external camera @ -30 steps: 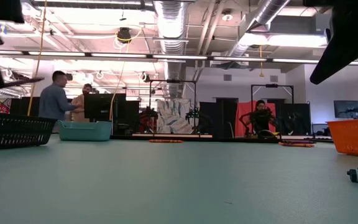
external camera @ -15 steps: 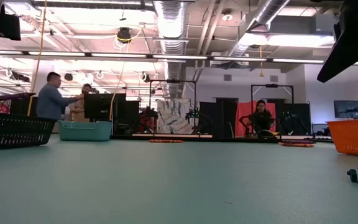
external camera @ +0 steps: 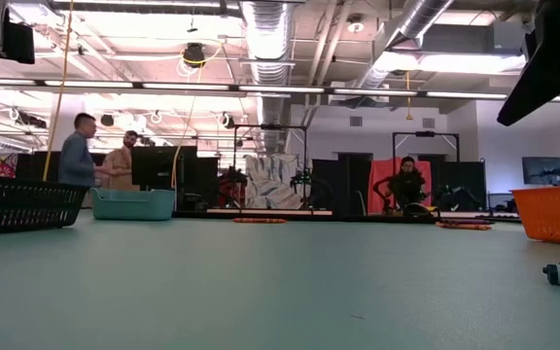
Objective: Sort crayons
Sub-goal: Put the orange crayon into the orange bin
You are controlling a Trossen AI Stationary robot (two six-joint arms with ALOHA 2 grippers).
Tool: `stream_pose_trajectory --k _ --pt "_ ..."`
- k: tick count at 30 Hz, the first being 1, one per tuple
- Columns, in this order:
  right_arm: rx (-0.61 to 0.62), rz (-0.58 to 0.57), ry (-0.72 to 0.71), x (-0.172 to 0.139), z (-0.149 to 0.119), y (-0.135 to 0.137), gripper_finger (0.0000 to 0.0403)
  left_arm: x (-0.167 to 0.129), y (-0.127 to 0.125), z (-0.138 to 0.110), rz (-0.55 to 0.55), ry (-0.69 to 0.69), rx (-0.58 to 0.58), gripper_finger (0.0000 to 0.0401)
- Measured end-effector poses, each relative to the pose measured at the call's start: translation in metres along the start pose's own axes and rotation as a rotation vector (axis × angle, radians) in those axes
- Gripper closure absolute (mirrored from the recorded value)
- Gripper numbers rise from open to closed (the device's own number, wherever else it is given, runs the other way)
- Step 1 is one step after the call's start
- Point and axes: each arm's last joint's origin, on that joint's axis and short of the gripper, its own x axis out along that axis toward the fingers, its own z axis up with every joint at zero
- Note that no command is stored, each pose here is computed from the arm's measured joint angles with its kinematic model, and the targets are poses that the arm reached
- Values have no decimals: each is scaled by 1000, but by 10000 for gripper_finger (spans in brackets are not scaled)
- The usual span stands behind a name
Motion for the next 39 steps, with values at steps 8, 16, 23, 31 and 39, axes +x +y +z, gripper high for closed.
stream_pose_trajectory --k 8,16,23,31,39 --pt "-1 0 0 0 0 0 290 -4 -6 1 -55 15 40 285" --pt "-9 -5 -8 0 0 0 290 -14 -50 1 -469 21 260 285" --pt "-31 7 -33 0 2 2 290 -3 -81 -25 -540 141 359 285" --pt "-35 9 -39 0 2 2 290 -6 -108 -50 -510 203 386 285" --pt "-17 53 -62 -2 2 8 290 -28 -135 -66 -463 153 386 285"
